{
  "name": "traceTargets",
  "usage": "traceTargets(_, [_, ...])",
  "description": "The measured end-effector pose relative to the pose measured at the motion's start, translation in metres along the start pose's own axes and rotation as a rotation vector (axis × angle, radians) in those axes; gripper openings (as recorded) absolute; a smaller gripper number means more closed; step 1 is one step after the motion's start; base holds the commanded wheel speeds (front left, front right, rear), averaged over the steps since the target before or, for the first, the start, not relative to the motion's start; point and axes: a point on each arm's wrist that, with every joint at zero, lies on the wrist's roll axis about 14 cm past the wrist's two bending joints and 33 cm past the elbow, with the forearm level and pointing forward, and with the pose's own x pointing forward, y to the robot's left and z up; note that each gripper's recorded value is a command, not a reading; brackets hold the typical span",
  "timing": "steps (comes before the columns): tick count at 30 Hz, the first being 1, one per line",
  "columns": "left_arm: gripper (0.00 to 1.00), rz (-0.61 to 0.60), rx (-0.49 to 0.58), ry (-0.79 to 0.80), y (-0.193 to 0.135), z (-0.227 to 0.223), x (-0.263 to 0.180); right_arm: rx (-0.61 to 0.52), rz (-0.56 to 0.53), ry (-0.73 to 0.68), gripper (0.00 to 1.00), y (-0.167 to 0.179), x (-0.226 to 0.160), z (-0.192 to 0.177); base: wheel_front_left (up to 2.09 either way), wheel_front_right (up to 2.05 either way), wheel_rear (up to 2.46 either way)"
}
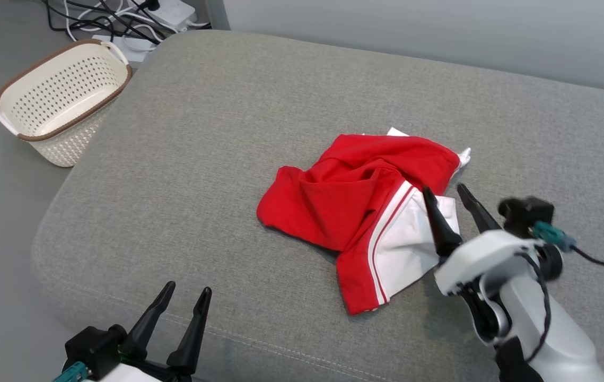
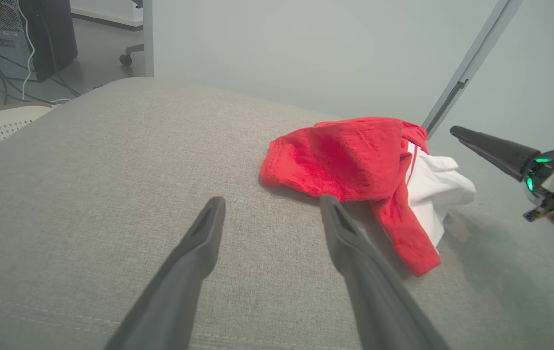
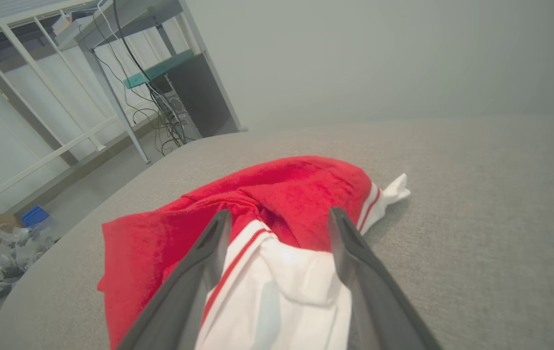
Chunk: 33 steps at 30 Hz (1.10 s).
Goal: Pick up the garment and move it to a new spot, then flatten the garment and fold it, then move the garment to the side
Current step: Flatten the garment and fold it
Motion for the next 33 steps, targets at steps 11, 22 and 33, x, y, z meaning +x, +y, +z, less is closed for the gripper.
traceTargets(11, [1.0,-0.039,0.007,0.039,-0.007,-0.008,0.008,0.072,-0.151,0.066,1.0,-0.045,-0.037,-0.042,0.0,0.0,0.0])
traceTargets(22, [1.0,-0.002,0.004,0.042,0.004,-0.007,0.003,0.065,-0.083,0.124,0.83,-0.025,-0.02,-0.056,0.0,0.0,0.0])
traceTargets(33, [1.0,0.003,-0.003,0.035,0.005,-0.006,0.001,-0.003,0.116,-0.033,0.0,0.033,0.009,0.006,0.0,0.0,0.0])
